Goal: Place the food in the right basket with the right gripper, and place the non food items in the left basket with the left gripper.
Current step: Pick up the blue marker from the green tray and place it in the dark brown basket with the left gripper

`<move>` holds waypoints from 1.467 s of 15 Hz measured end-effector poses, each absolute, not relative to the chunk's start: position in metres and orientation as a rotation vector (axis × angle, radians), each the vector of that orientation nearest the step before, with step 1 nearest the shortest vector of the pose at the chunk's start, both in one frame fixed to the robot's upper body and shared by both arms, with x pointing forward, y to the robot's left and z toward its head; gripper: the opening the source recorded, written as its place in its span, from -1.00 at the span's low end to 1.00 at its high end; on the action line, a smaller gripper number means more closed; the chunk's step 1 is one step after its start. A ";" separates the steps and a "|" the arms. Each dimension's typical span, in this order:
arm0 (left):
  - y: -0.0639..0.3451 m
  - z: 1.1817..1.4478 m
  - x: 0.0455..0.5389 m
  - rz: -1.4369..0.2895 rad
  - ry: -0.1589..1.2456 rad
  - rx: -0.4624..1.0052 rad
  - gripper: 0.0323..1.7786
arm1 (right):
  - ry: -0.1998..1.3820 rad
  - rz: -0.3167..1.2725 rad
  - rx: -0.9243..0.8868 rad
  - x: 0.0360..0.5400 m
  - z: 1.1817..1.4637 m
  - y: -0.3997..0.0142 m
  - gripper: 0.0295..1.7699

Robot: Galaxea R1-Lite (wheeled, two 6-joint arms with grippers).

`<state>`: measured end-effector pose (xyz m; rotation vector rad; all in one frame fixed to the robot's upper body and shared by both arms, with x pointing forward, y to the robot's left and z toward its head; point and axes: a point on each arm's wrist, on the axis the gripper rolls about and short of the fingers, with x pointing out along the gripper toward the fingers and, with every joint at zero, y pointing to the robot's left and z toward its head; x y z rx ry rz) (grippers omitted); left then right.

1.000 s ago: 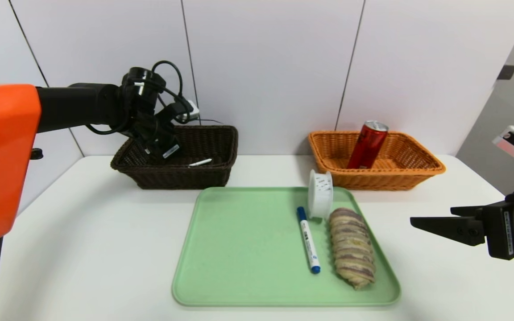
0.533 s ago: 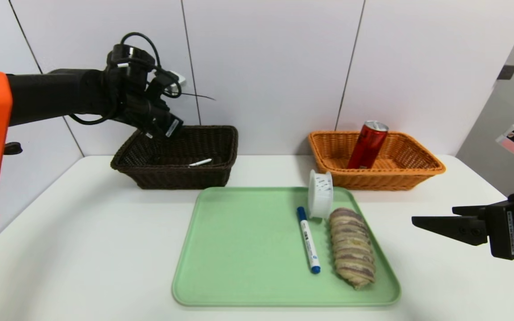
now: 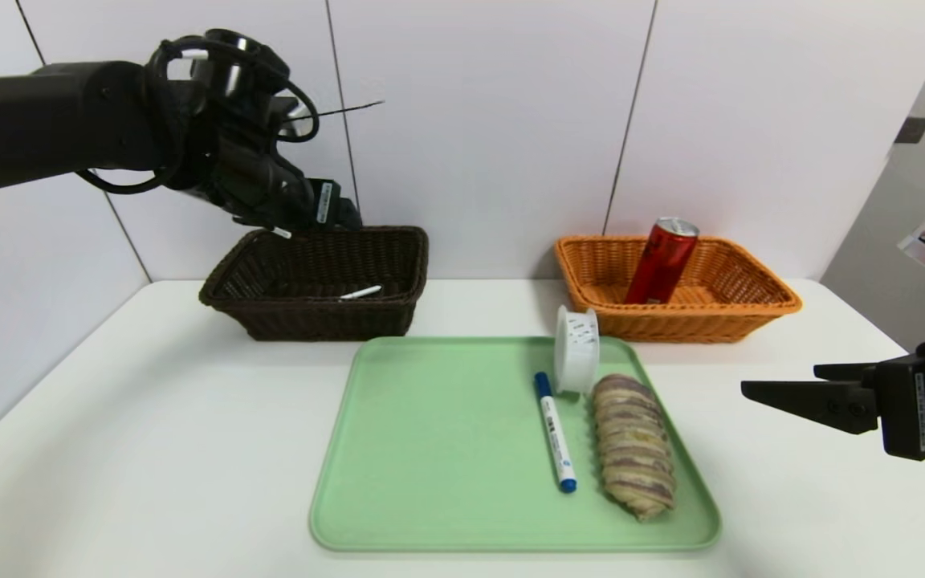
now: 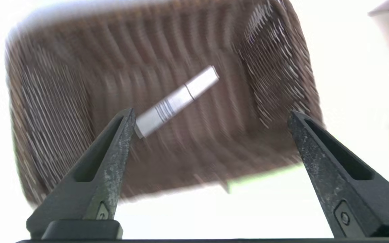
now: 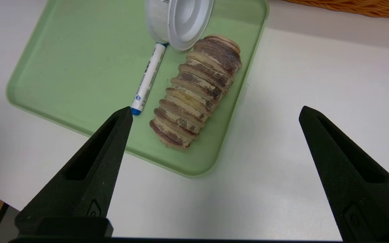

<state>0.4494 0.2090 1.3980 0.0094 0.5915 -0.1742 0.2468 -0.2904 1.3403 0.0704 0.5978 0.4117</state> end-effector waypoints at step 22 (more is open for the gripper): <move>0.018 1.330 0.333 -0.336 0.877 0.104 0.90 | 0.609 0.409 0.070 0.243 1.335 -0.292 0.92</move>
